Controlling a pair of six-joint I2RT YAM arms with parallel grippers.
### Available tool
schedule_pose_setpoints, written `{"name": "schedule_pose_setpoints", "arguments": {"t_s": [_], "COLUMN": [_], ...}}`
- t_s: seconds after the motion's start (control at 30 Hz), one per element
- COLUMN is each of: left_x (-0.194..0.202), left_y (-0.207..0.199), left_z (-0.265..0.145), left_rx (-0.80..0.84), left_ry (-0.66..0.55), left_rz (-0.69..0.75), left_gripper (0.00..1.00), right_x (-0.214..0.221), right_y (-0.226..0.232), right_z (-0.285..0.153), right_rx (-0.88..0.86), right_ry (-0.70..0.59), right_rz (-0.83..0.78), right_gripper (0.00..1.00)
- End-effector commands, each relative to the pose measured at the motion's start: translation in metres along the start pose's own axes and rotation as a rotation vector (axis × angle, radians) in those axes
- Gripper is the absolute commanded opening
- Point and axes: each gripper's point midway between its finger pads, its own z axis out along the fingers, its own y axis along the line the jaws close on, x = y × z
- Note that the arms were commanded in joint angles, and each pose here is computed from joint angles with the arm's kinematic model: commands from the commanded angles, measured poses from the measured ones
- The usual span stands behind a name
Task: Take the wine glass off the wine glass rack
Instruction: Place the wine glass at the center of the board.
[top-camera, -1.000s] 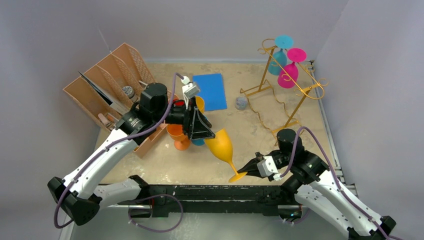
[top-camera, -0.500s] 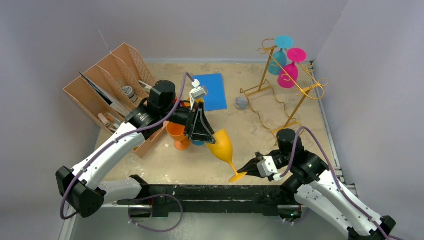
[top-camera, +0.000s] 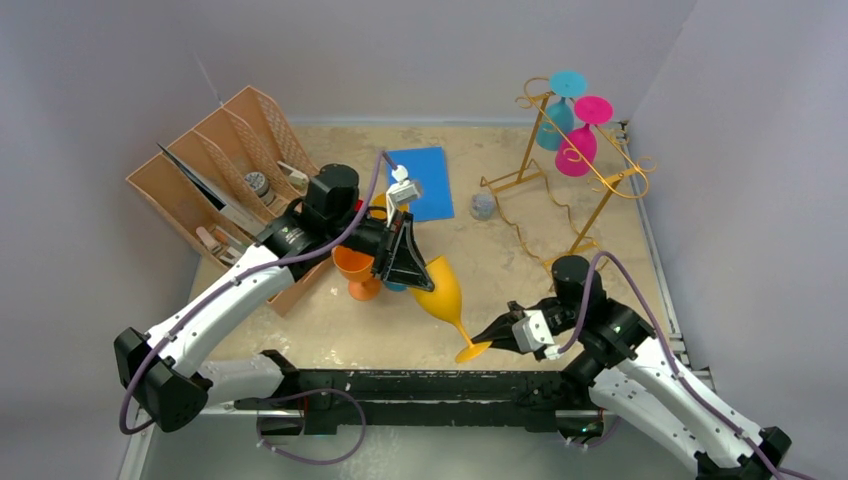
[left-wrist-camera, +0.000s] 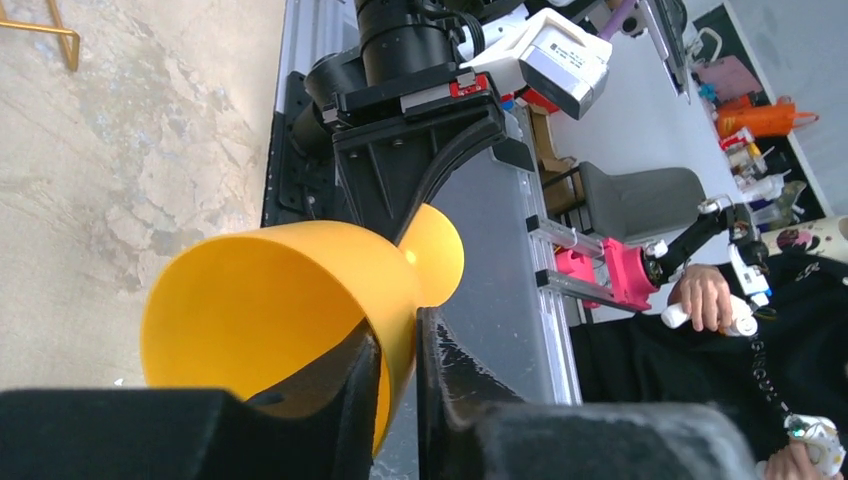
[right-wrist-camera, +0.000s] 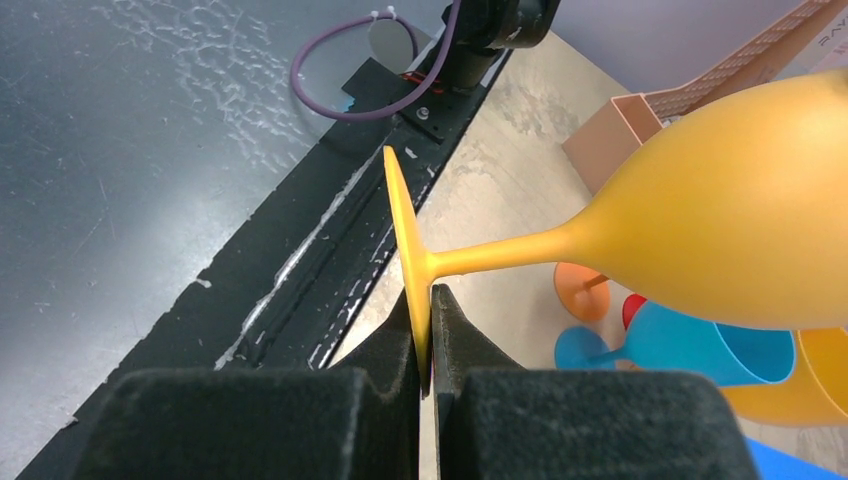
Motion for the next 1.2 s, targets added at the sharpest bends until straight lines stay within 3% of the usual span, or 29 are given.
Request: {"name": "schedule_pose_setpoints", "arguments": {"t_s": [0.0,0.07,0.27,0.53,0.6,0.83,1.17], "left_x": [0.002,0.001,0.002,0.006,0.007,0.005,0.030], "left_y": [-0.006,-0.002,0.004,0.001,0.000,0.002,0.037], "left_z": [0.005,0.005,0.006,0.004,0.003,-0.001,-0.015], "left_rx": [0.038,0.023,-0.003,0.003,0.000,-0.064,-0.333], "left_ry": [0.024,0.022,0.022,0.026,0.024,0.008,0.050], "left_rz": [0.047,0.050,0.053,0.060,0.061,0.072,-0.013], "left_gripper": [0.09,0.00,0.00,0.00,0.00,0.00,0.00], "right_x": [-0.002,-0.001,0.006,-0.001,-0.005,-0.021,-0.028], "right_y": [-0.011,-0.011,-0.013,-0.008,-0.005,0.000,-0.013], "right_z": [0.000,0.000,0.000,0.001,0.000,-0.005,-0.013], "right_rx": [0.029,0.032,0.045,0.030,0.026,0.028,0.174], "right_ry": [0.004,0.009,0.027,-0.005,-0.019,-0.028,-0.021], "right_rz": [-0.041,-0.041,-0.034,-0.026,-0.021,0.019,0.074], "right_gripper": [0.00,0.00,0.03,0.37,0.41,0.53,0.58]}}
